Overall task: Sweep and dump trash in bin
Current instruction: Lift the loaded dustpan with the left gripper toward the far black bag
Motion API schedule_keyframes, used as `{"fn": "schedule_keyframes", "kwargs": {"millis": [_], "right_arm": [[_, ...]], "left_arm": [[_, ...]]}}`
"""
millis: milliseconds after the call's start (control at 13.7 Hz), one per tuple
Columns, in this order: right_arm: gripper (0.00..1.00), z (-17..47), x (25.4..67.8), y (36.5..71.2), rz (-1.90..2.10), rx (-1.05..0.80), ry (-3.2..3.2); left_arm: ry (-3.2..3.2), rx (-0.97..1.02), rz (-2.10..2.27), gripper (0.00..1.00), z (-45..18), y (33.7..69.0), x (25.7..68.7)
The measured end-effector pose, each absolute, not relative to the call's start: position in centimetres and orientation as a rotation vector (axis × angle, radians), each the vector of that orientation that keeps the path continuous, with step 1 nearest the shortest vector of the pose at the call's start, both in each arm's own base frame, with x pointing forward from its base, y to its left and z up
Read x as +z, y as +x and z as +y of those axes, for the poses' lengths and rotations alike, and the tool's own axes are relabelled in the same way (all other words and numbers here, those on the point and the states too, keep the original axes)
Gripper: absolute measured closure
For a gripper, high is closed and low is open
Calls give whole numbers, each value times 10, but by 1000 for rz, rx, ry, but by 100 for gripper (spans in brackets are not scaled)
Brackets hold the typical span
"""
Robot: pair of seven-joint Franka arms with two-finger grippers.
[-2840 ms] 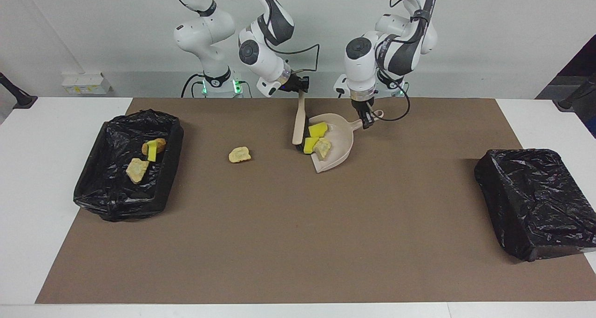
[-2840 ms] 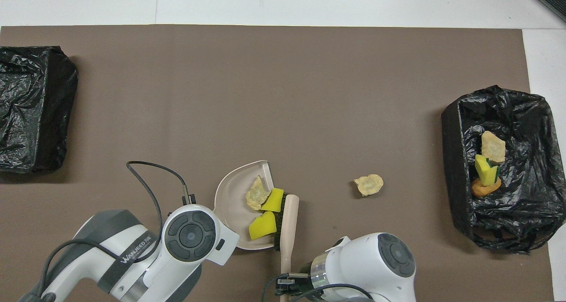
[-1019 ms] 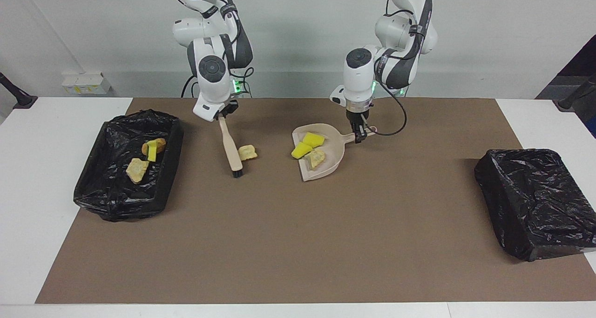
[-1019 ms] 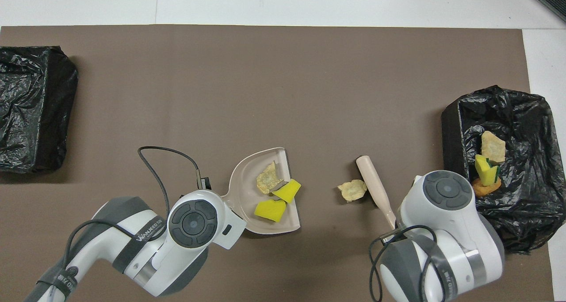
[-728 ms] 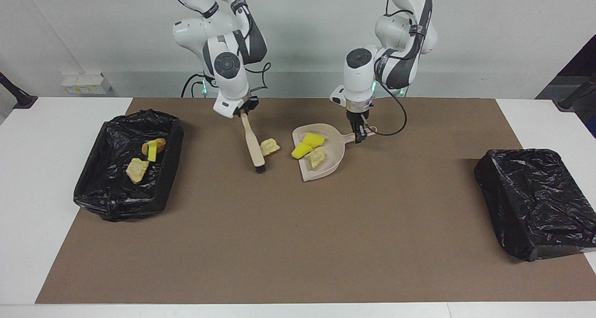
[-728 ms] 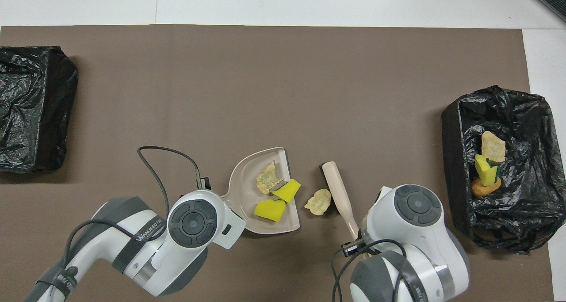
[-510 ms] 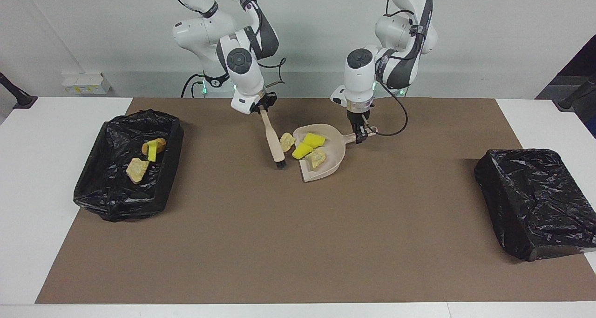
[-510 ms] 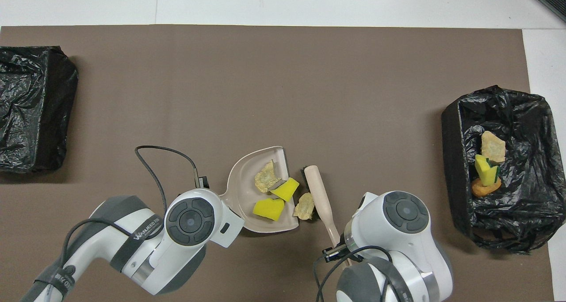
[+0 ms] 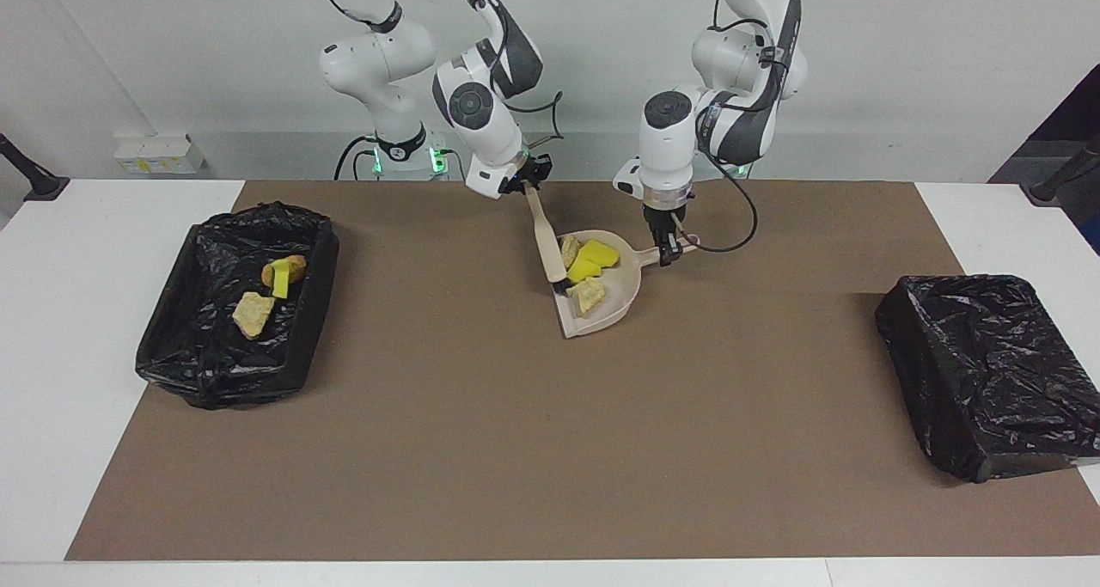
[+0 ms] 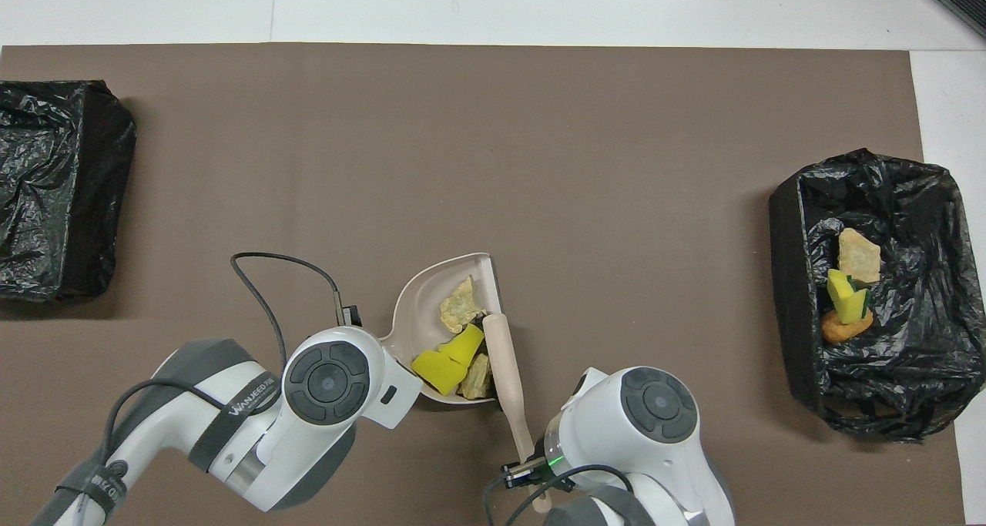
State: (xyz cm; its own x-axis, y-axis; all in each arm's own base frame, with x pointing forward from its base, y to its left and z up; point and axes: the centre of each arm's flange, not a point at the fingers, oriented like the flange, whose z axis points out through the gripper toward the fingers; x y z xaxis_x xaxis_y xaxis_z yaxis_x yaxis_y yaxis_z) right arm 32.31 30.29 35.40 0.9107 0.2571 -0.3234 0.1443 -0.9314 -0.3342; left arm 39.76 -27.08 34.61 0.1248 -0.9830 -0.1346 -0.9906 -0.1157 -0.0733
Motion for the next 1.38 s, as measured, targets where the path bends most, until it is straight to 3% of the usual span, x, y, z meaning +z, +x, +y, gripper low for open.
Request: {"fn": "schedule_keyframes", "kwargs": {"millis": [437, 874, 1383], "right_arm": [[74, 310, 366, 323, -432, 473, -2841], [74, 309, 412, 335, -649, 496, -2957], [74, 270, 479, 359, -225, 600, -3064]], "left_arm": [[-2164, 61, 2077, 68, -262, 407, 346], [-2137, 47, 2106, 68, -255, 414, 345], [-2125, 14, 2116, 68, -246, 426, 346]]}}
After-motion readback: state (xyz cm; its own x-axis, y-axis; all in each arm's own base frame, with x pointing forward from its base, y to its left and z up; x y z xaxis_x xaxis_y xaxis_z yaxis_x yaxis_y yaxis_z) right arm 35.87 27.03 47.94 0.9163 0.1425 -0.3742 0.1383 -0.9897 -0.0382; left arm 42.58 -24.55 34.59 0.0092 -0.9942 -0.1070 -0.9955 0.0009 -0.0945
